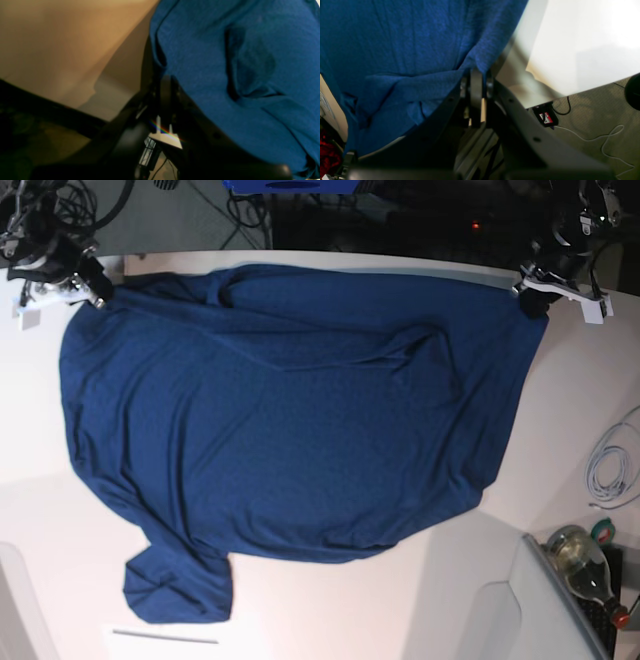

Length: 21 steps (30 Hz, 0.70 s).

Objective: Layout the t-shirt on the table in an organized manner, then fold the t-shirt properly
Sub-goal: 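Hold both shirt corners and pull them apart to stretch the edge, then lift the held shirt edge with both grippers and drag it back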

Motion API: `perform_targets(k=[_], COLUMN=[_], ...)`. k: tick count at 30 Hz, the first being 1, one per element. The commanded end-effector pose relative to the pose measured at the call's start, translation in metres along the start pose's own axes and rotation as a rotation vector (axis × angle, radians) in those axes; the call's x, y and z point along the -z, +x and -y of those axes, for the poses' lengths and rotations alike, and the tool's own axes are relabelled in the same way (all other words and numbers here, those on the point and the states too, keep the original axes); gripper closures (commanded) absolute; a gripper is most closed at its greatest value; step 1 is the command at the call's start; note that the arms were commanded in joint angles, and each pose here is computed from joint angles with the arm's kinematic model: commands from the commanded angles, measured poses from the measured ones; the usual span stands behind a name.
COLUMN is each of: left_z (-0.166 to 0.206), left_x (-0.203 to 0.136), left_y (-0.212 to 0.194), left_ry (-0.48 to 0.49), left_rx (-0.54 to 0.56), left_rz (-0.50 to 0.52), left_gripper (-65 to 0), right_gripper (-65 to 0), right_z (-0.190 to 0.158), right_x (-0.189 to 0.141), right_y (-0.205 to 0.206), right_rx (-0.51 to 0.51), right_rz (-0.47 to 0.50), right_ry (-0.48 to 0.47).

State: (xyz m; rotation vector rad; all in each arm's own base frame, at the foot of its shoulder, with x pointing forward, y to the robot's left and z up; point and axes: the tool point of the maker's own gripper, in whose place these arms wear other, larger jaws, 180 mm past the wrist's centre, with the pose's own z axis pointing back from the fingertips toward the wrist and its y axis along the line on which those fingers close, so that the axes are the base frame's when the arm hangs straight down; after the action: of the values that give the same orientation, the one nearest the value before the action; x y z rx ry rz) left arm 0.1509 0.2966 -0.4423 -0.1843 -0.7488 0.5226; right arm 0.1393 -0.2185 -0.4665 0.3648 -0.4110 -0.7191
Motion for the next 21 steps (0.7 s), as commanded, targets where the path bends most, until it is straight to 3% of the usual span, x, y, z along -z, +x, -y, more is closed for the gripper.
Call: perform_targets(k=[1,10,17,21], left_z=[-0.004,-0.012,0.02,0.034], left_x=[-0.001,-0.002,-0.012,-0.01], left_y=[0.007,-0.002,0.026,0.041], left_ry=[0.003,0.022,-0.041,-0.069], left_rx=[0.003,-0.01,0.045,0.061], left_rz=[0.023,-0.001,0.083,0.12], left_gripper=[0.0,0.0,0.0,0.0], right_gripper=[0.0,0.0,0.0,0.0], right_z=[0.002,0.014,-0.011,-0.027], right_x=[-0.003,-0.003,-0.021,-0.019], right_y=[0.007,-0.003,0.014,0.018], right_rx=[-0.004,0.009,-0.063,-0.032], right_rz=[0.022,-0.006,0.056,0.01], right_ry=[0.0,-0.024,0.011,0.028])
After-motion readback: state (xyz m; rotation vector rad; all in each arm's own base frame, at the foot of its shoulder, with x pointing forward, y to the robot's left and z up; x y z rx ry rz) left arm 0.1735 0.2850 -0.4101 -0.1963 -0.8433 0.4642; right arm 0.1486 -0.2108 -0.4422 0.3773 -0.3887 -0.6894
